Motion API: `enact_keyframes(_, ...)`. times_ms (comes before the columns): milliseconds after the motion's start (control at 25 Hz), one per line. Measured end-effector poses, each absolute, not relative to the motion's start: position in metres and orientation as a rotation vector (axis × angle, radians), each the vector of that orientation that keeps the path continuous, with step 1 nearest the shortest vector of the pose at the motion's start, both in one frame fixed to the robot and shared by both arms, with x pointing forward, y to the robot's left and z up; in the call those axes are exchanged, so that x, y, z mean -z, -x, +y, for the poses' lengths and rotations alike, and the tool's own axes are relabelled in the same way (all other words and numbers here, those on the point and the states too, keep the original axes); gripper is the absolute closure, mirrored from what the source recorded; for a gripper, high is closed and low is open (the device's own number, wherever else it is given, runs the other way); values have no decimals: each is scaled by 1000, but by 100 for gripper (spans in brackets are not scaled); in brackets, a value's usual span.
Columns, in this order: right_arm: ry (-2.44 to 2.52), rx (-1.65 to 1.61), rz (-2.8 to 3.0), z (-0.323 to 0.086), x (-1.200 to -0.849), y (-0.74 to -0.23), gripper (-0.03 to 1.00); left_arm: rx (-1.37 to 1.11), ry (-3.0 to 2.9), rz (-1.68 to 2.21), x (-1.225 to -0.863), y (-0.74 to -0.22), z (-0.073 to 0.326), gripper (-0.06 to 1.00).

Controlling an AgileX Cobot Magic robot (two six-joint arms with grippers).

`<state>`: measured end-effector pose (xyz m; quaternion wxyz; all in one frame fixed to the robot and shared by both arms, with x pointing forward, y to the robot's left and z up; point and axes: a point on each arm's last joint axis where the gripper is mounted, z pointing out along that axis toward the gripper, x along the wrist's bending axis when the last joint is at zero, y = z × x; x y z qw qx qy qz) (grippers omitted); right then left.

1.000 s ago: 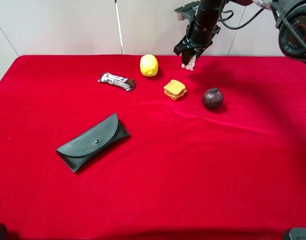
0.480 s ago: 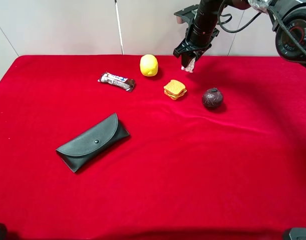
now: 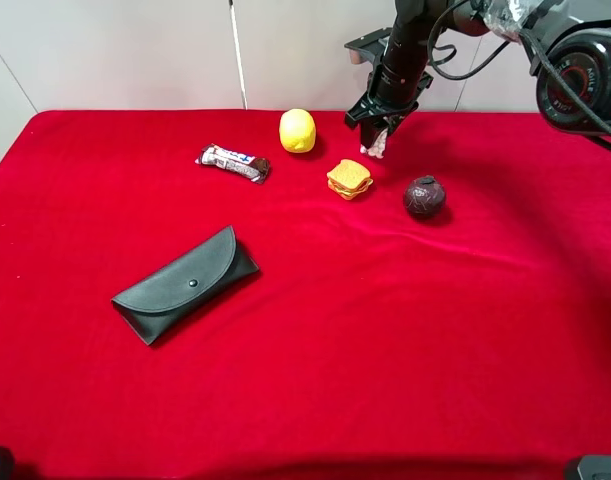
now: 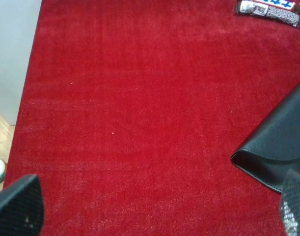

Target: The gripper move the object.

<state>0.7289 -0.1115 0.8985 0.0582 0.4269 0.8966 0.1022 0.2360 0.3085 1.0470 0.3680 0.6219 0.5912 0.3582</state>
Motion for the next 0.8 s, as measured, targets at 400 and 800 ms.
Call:
enact_keyframes(400,-1299,-322,2717,-111,-899,-729,63,-920,-1597,1518,-1047,-236,309,-1)
enact_keyframes(800,-1215,-318,2749,-111,-899,-729,61,-920,-1597,1518,-1047,-236,309,-1)
